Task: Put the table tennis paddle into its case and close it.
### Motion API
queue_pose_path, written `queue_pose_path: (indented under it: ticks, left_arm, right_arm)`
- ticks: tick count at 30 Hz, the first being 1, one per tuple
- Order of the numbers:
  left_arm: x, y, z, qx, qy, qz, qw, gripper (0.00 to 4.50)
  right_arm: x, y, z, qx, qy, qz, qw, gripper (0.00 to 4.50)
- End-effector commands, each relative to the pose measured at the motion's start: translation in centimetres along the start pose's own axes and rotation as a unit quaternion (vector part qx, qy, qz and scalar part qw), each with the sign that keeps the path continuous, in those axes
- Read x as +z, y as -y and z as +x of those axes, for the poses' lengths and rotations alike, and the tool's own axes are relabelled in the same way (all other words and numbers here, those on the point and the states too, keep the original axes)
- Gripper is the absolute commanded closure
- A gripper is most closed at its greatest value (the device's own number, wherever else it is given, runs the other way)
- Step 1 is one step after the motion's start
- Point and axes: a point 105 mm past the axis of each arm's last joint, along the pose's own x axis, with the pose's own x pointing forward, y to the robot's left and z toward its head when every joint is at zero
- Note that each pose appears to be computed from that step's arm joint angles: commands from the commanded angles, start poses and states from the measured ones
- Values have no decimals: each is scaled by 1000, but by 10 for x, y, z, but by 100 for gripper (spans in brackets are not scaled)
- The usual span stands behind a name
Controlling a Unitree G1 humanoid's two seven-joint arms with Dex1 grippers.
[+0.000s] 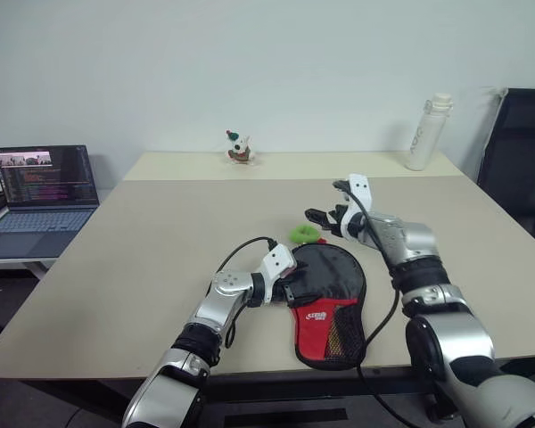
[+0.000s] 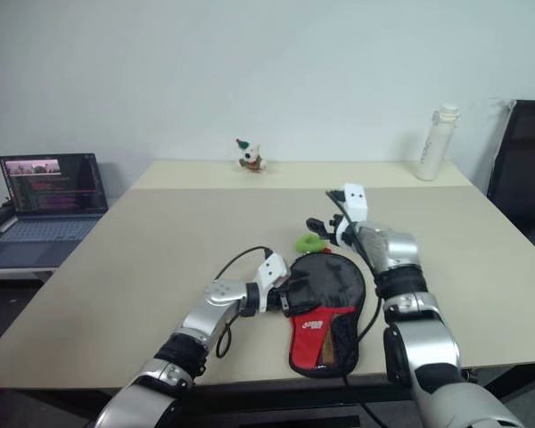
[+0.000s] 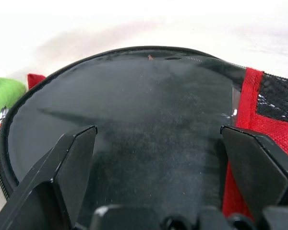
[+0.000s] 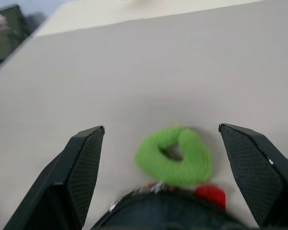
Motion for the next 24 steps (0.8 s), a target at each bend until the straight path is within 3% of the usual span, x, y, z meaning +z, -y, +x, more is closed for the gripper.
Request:
queue_pose_path:
  ticks: [1,6,12,15,24]
  left_arm:
    - [9,2,-2,10,9,11,1000,0]
    - [11,6,-10,29,5,12,999,0]
    - [9,11,-18,46,-7,10,999,0]
    - [6,15,-23,53,-14,10,998,0]
    - [4,16,-24,57,-23,10,998,0]
  right_arm:
    - [1,-5,11,-28,23,-50,998,33]
    - [-20,-9,18,-65,12,-99,993,33]
    - [-34,-10,21,-88,4,-77,993,33]
    - [-31,-17,23,-89,10,-81,993,89]
    - [-32,-27,25,-71,-1,-94,993,400]
